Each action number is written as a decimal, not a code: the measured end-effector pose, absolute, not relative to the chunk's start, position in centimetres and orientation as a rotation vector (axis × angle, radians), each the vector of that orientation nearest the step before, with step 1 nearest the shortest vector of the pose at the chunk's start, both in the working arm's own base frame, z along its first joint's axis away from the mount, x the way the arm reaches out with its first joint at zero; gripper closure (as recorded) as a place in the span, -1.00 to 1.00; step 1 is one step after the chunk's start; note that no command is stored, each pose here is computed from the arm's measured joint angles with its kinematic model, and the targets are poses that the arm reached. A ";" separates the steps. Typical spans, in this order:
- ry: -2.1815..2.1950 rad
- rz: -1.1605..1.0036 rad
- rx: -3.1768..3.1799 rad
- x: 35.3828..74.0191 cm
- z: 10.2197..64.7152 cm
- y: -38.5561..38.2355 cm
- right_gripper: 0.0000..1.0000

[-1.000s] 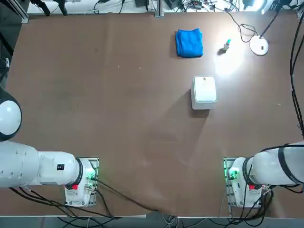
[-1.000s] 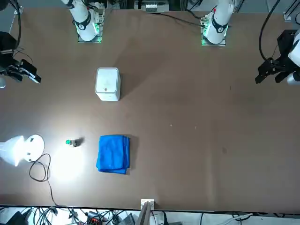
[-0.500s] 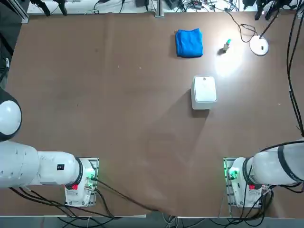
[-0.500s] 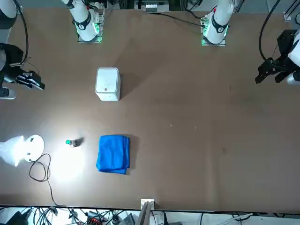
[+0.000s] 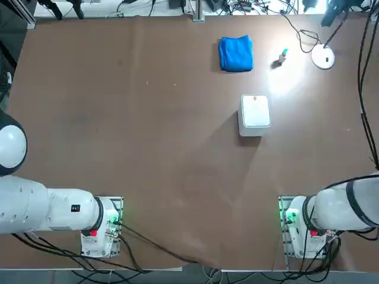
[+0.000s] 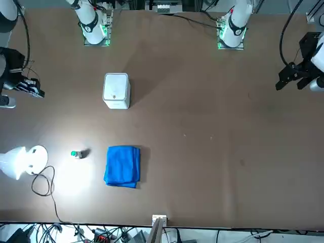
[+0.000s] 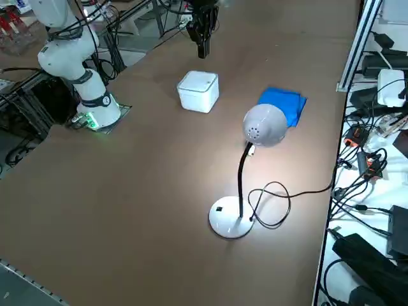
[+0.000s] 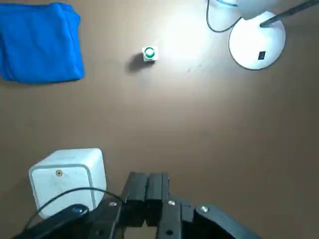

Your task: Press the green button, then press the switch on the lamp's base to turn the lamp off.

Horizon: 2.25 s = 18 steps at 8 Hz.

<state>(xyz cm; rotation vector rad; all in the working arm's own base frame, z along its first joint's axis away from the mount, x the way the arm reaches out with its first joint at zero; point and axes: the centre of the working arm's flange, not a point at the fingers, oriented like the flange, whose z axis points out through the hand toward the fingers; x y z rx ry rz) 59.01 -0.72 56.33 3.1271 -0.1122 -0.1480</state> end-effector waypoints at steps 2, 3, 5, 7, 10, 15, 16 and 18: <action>-0.129 -0.090 3.124 62.6 50.8 -0.3 0.96; -0.125 -0.052 3.122 64.7 47.1 0.0 0.96; -0.126 0.017 3.118 68.0 39.5 0.2 0.96; -0.132 0.121 3.113 70.0 33.7 0.2 0.97; -0.184 0.133 3.110 70.2 30.2 0.3 0.97; -0.194 0.107 3.110 69.6 28.8 0.3 0.97; -0.195 0.120 3.110 69.6 29.0 0.4 0.97; -0.195 0.153 3.111 69.9 29.2 0.5 0.97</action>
